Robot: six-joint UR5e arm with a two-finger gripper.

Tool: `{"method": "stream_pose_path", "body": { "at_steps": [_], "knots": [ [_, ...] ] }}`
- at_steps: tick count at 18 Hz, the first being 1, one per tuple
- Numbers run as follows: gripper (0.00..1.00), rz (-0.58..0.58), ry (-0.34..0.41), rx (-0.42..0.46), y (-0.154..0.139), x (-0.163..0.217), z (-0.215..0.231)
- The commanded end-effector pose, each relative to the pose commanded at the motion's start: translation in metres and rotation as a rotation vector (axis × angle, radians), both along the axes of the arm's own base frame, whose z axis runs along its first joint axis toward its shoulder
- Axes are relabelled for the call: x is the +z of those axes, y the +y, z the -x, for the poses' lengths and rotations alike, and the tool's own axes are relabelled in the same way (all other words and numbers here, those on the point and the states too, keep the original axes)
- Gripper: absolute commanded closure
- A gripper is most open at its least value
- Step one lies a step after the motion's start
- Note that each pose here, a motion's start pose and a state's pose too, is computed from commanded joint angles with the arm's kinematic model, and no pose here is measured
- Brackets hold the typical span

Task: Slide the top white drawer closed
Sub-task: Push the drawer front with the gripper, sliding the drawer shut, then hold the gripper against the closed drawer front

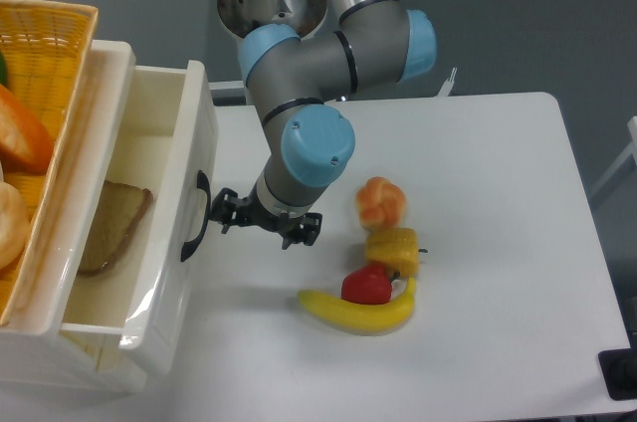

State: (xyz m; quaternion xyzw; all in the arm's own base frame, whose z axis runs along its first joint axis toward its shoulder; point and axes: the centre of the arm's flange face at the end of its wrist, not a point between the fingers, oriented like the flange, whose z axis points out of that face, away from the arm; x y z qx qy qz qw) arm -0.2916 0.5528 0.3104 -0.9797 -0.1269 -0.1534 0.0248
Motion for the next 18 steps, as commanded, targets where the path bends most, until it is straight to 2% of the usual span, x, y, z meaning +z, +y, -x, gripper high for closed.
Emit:
{"method": "stream_pose_path", "body": {
  "at_steps": [18],
  "knots": [
    [0.00,-0.003,0.006,-0.065,0.018,0.000,-0.035]
  ]
}}
